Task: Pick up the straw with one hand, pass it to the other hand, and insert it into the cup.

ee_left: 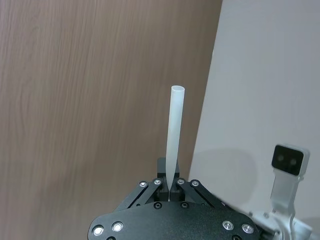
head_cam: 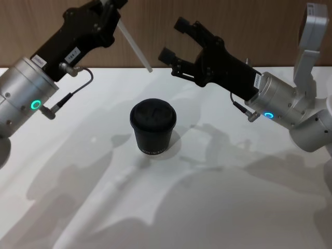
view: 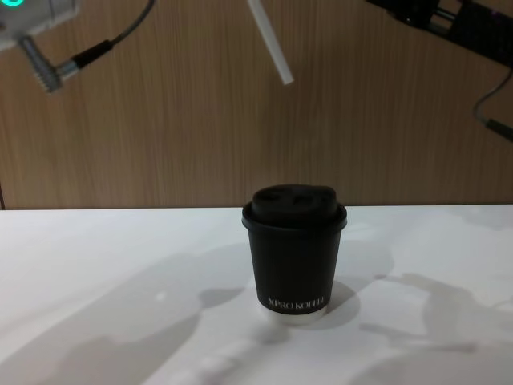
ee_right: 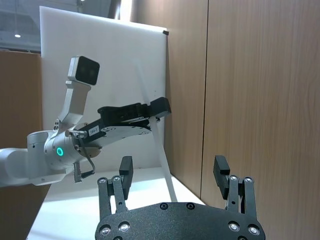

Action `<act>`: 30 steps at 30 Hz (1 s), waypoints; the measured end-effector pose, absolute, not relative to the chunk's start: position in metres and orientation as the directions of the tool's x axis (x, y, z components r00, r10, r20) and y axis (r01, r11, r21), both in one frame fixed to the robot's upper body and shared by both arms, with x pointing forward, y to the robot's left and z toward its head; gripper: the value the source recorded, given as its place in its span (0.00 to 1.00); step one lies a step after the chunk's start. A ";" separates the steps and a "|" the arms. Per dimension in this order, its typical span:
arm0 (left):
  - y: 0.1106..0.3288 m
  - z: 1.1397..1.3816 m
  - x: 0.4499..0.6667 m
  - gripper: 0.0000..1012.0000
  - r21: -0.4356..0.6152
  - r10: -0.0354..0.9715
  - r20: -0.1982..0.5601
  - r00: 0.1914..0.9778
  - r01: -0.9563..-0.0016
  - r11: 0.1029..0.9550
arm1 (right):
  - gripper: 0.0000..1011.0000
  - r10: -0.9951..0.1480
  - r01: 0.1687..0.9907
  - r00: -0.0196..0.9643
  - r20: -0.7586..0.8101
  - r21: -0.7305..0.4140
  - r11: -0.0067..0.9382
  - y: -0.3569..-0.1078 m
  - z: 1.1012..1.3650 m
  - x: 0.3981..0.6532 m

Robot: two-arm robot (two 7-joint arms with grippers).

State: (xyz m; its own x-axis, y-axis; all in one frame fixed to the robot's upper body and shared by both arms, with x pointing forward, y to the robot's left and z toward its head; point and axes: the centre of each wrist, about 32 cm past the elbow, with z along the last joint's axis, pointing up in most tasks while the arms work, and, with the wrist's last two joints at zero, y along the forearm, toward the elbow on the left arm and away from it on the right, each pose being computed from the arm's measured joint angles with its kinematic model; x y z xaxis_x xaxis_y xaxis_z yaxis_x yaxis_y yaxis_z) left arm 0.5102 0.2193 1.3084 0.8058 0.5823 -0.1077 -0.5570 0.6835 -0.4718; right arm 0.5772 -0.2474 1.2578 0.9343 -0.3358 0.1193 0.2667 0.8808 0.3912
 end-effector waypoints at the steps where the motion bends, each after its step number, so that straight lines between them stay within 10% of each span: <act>1: 0.220 1.309 0.509 0.01 -0.466 0.588 -0.100 0.802 -0.560 0.685 | 0.99 -0.336 0.267 0.934 0.119 0.391 0.881 -0.247 1.258 0.577; 30: 0.228 1.308 0.495 0.01 -0.282 0.654 0.061 0.754 -0.616 0.736 | 0.99 -0.336 0.267 0.934 0.119 0.391 0.881 -0.247 1.258 0.577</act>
State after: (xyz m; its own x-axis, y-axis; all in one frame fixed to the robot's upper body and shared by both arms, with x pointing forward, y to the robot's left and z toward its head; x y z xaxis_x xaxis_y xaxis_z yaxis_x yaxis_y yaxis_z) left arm 0.4952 0.2279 1.3076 0.7540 0.6541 0.0608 -0.6156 0.7359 -0.2820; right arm 0.5772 -0.2474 1.2578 0.9343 -0.3358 0.1193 0.2666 0.8808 0.3912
